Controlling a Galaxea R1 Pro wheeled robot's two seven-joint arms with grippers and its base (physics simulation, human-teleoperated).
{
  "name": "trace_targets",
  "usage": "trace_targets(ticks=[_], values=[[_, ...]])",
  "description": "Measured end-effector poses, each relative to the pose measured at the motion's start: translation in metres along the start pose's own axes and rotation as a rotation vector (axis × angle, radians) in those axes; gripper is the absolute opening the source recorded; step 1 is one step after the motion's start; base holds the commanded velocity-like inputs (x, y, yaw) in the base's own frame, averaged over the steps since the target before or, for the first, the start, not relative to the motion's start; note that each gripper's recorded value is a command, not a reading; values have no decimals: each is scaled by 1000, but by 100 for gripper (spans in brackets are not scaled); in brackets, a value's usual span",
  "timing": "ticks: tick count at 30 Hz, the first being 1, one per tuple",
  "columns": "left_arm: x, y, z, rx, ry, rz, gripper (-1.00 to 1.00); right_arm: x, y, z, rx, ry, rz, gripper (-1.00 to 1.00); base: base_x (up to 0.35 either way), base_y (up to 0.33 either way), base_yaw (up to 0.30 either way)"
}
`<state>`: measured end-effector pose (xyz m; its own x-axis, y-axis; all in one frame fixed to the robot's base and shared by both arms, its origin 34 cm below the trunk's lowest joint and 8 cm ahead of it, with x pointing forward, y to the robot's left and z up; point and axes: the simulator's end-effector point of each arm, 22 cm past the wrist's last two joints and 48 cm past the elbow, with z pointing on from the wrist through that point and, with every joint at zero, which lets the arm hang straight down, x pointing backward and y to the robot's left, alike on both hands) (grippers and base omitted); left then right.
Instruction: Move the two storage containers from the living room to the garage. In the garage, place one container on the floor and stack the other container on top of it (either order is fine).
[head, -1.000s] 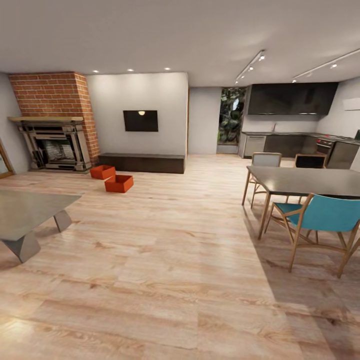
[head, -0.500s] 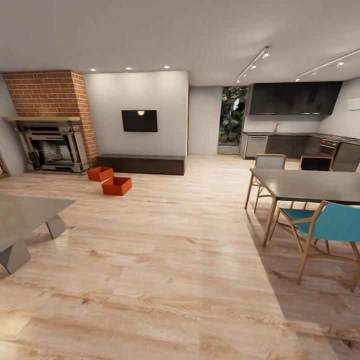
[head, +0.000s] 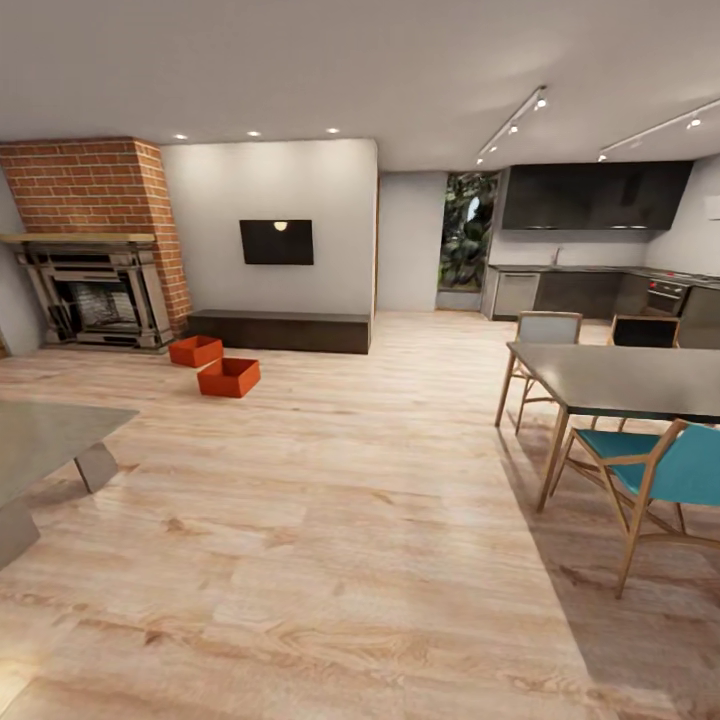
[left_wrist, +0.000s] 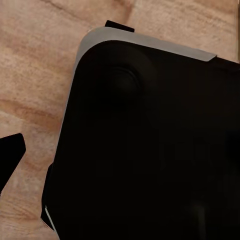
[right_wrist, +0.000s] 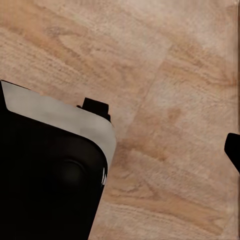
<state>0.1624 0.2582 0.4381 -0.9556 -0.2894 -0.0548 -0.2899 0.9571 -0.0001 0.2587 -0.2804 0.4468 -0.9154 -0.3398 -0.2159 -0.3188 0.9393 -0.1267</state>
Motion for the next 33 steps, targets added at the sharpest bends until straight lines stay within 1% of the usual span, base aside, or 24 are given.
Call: trace_targets(ticks=[33], values=[[0,0,0,0,0,1,100,-1,2,0,-9,-3,-3,100,326,0,0]])
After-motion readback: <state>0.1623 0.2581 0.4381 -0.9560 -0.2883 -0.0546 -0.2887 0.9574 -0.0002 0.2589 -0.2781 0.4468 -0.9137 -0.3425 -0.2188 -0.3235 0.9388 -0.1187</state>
